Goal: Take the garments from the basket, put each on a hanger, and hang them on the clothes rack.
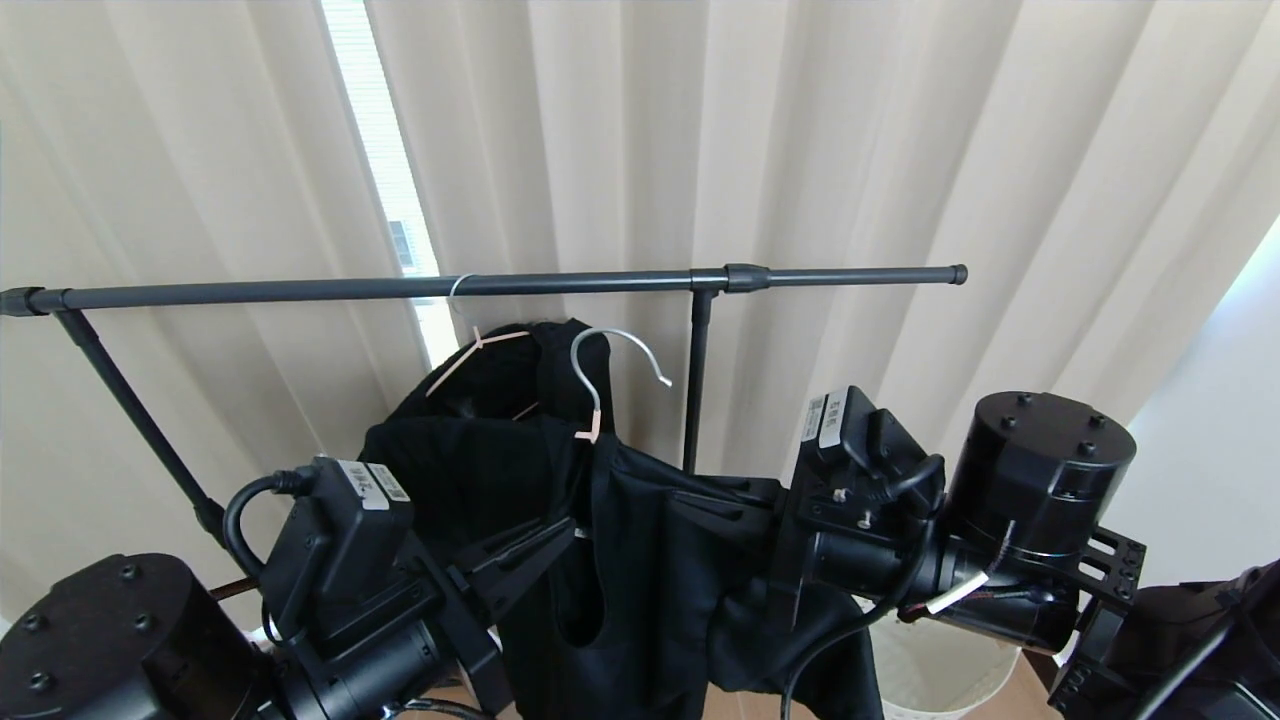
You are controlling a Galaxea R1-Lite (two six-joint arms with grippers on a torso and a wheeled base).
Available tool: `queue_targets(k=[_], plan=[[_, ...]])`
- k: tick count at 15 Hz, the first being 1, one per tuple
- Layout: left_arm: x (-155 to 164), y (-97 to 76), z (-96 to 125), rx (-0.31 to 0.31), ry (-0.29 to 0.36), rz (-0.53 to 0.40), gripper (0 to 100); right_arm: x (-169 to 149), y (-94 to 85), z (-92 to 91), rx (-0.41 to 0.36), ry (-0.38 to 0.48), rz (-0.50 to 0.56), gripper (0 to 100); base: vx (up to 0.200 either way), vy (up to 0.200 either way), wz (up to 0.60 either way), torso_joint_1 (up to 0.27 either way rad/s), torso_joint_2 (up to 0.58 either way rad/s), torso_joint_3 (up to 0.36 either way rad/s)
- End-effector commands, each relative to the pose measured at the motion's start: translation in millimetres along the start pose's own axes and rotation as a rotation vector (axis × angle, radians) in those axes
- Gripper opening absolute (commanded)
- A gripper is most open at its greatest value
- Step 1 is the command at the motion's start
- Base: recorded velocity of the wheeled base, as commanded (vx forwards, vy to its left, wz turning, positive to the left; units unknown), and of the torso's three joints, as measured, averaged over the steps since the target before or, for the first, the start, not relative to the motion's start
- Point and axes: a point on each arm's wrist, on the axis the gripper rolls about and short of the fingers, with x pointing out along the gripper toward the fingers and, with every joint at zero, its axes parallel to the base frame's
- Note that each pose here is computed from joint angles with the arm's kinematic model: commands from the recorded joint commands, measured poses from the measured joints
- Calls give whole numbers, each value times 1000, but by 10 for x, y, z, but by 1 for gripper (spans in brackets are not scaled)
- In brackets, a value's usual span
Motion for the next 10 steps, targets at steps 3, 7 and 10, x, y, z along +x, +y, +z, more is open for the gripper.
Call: queue_targets(k=[3, 7, 10], plan=[[-22, 3, 20, -4, -9, 0, 100, -20, 2, 36, -7, -12, -4, 0, 0, 0, 0, 0, 0, 0], [-129, 41, 173, 13, -82, -21, 100, -74, -122, 36, -7, -17, -43, 0, 0, 0, 0, 0, 0, 0], [-217, 495, 273, 52, -128, 108, 100, -246, -296, 55, -18, -26, -60, 0, 0, 0, 0, 0, 0, 0]])
